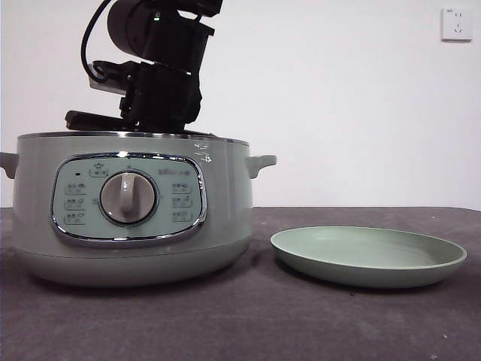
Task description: Take the corn out from the steamer,put the corn on the plate,close the lid
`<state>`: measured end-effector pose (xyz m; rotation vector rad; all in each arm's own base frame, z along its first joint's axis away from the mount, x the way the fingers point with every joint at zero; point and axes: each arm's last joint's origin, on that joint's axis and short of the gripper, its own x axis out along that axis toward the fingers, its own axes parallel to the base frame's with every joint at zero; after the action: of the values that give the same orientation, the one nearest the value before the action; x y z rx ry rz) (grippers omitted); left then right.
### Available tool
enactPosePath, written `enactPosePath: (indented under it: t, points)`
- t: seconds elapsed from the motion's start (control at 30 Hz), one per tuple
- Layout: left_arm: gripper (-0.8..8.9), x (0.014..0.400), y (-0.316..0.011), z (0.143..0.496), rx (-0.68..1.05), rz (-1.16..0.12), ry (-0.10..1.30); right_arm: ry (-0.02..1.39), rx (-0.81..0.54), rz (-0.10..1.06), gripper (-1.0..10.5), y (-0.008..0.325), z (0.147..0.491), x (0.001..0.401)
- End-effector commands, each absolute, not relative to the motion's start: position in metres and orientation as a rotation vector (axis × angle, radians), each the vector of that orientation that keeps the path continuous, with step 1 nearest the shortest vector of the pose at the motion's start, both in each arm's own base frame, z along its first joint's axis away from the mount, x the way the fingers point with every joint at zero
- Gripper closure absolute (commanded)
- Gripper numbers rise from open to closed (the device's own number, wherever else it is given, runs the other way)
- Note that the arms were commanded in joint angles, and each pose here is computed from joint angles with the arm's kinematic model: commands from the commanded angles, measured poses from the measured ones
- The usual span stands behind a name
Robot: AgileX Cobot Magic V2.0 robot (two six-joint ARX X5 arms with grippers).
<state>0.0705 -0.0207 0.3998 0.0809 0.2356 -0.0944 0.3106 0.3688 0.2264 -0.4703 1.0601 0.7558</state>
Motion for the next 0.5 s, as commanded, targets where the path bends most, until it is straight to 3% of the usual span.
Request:
enactPosePath:
  t: [0.03,0.27,0.5]
  points:
    - [8.22,0.069,-0.02,0.408,0.069,-0.091,0.171,1.009,-0.472,0.773,9.6,0.36,0.255,0.305]
    - [8.22,0.089,-0.029,0.405,0.088,-0.1,0.224,0.986,-0.488,0.767,9.6,0.317,0.322,0.287]
    - [8.22,0.12,-0.044,0.399,0.104,-0.154,0.29,1.075,-0.475,0.683,9.6,0.252,0.371,0.269]
